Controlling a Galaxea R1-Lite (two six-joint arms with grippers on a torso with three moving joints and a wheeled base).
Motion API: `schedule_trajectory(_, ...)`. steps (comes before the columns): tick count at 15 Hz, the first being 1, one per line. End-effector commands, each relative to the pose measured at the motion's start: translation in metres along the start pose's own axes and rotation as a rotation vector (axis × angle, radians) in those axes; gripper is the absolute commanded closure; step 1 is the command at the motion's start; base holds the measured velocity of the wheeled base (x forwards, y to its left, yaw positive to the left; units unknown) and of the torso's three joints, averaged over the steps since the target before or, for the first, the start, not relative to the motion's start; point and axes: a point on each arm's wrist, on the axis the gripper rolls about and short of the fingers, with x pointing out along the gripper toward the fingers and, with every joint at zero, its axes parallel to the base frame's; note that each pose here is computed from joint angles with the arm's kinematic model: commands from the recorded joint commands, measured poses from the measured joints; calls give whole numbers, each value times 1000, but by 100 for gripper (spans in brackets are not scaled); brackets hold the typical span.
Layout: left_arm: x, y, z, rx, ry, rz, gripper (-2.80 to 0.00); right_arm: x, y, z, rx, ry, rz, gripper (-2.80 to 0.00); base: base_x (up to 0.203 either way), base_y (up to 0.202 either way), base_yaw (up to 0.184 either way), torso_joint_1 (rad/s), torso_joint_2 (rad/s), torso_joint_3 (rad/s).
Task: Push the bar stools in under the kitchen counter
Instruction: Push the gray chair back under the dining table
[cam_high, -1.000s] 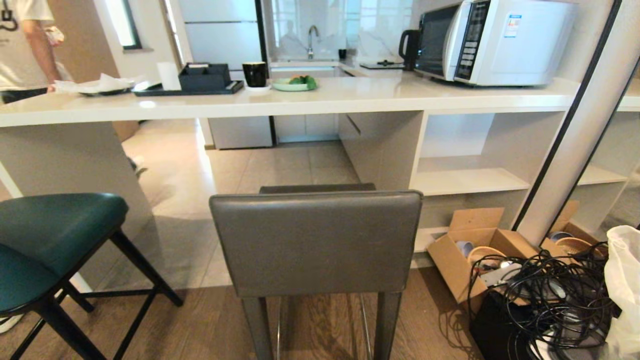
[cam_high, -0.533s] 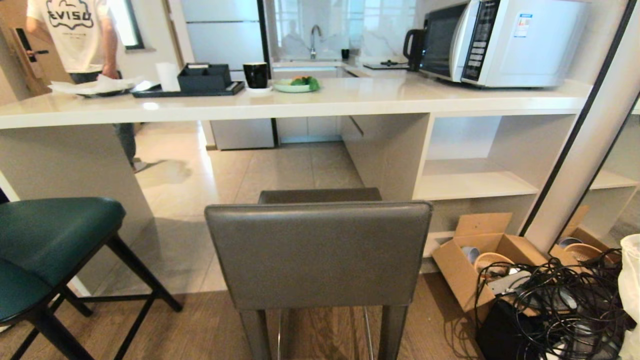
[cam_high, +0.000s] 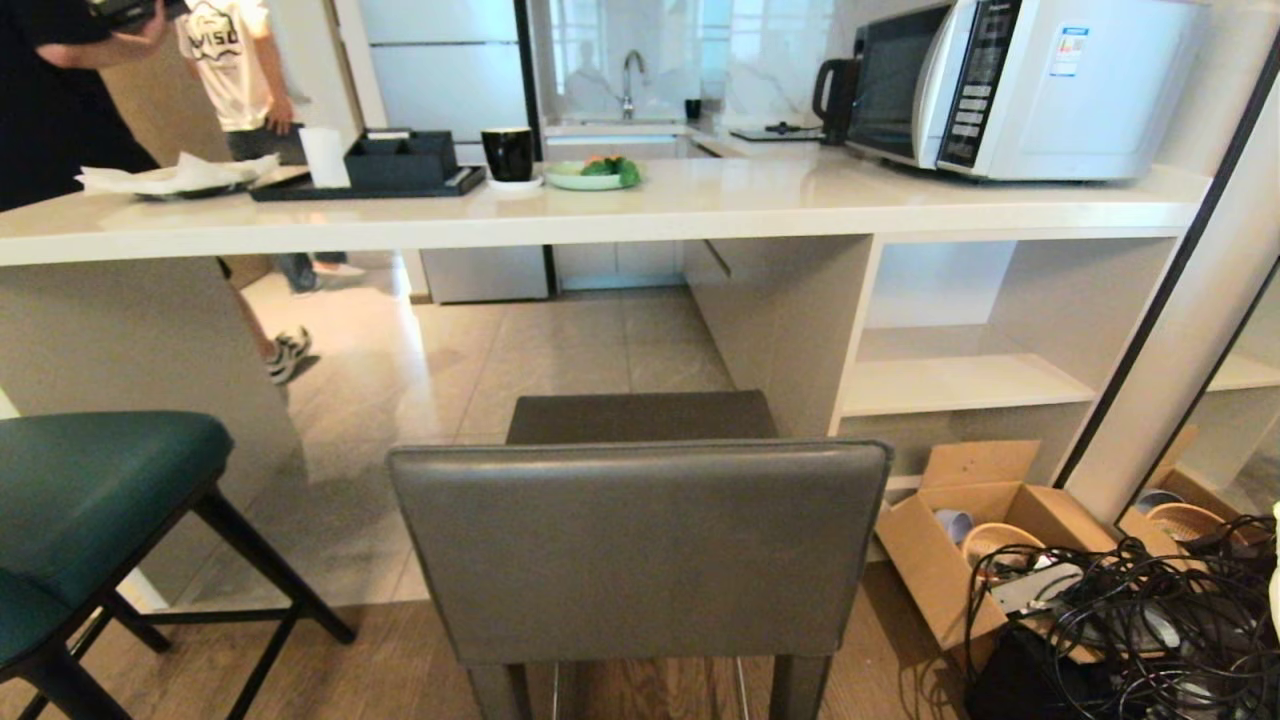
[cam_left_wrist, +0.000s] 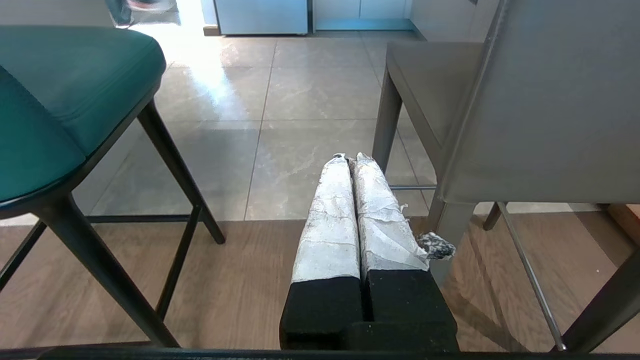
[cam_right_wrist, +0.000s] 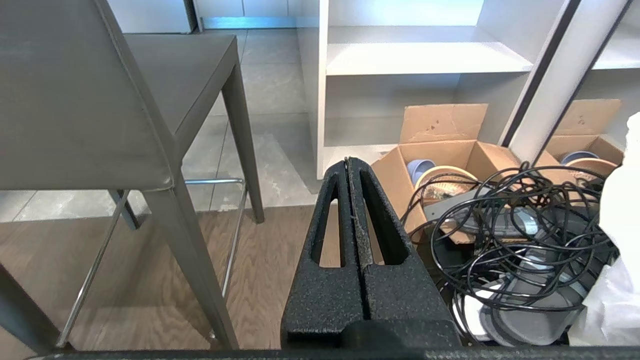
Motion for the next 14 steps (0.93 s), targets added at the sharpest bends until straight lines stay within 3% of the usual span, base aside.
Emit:
schedule_trajectory(1,0,0,0,-1,1,2,0,0,0,0,14,0,-2,0,0,0,0,0,0,0)
schedule_trajectory(4,0,0,0,39,-2,-6,0,-1,0,4,15,-3,-9,0,0,0,0,0,0,0)
schedule_trajectory(5,-2,0,7,44,-26,-13,0,-3,-1,16,11,-20,-14,0,0,0,0,0,0,0)
schedule_trajectory(6,-6,-1,23,30,-63,-48,0,-3,-2,32,18,-14,-14,0,0,0,0,0,0,0)
schedule_trajectory(8,0,-3,52,-20,-20,-128,0,11,-3,60,67,74,1,0,0,0,0,0,0,0)
schedule_trajectory(10,25,-4,75,-48,58,-181,0,40,-3,80,111,163,30,0,0,0,0,0,0,0)
schedule_trajectory(14,101,-5,103,-57,103,-226,0,113,-3,113,117,147,71,0,0,0,0,0,0,0)
